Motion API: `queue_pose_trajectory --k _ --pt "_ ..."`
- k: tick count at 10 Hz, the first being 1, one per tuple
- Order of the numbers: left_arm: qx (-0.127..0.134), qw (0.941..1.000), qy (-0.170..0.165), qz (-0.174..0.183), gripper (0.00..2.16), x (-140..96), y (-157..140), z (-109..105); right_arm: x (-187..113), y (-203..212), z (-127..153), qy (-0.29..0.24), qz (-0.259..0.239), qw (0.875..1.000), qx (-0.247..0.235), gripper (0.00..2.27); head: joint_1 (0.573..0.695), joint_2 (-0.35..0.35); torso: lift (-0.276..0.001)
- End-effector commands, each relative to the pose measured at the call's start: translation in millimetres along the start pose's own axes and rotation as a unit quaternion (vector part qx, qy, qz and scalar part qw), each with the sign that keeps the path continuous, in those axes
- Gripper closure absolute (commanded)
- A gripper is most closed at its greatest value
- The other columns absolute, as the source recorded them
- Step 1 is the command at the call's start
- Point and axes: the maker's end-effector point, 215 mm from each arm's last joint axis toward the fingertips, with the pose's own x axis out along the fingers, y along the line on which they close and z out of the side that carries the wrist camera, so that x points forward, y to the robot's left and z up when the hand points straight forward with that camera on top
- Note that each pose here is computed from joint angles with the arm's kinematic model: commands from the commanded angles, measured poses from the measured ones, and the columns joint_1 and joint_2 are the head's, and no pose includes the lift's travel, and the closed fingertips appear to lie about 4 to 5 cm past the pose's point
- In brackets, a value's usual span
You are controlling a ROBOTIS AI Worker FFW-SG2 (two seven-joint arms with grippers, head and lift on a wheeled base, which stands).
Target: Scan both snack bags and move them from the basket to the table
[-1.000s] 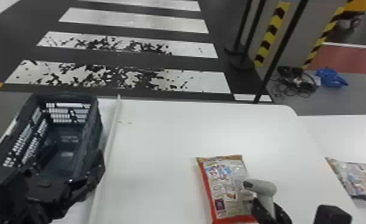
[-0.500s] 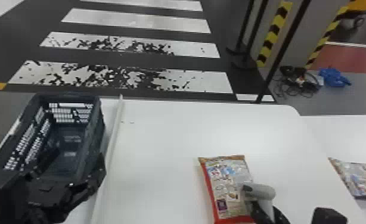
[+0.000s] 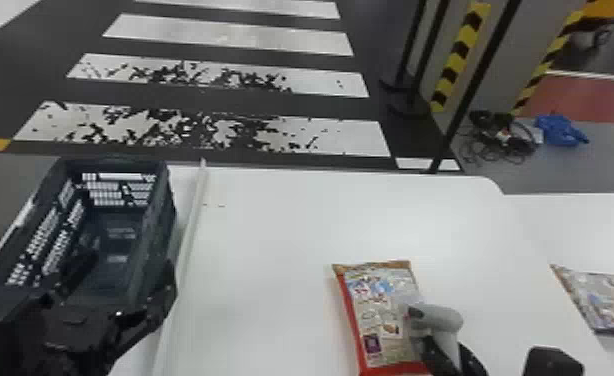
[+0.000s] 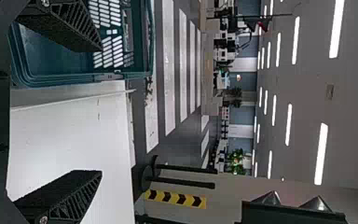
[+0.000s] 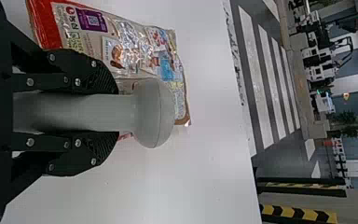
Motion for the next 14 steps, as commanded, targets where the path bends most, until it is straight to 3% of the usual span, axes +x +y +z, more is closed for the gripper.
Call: queue_pose_trajectory --k 1,6,9,14 --pt "0.001 1.0 -0.001 -0.001 0.05 -1.4 -1.0 1.0 8.3 -7.1 20.3 -0.017 -0.006 1.0 -0.011 2.25 0.695 -0.142 -0.098" --pt "0.005 0.9999 0.01 -0.007 0.05 -2.5 -8.1 -6.6 60.2 -47.2 85.0 -0.05 -0.045 0.997 -0.04 2.25 0.695 -0.201 -0.098" --pt "0.005 0.9999 0.015 -0.008 0.05 -5.1 -8.4 -10.7 93.7 -69.1 74.2 -0.027 -0.068 0.996 -0.054 2.25 0.695 -0.219 -0.098" --pt "0.006 0.9998 0.016 -0.011 0.05 -4.9 -10.3 -11.4 106.8 -98.1 41.2 0.007 -0.092 0.993 -0.069 2.24 0.695 -0.254 -0.098"
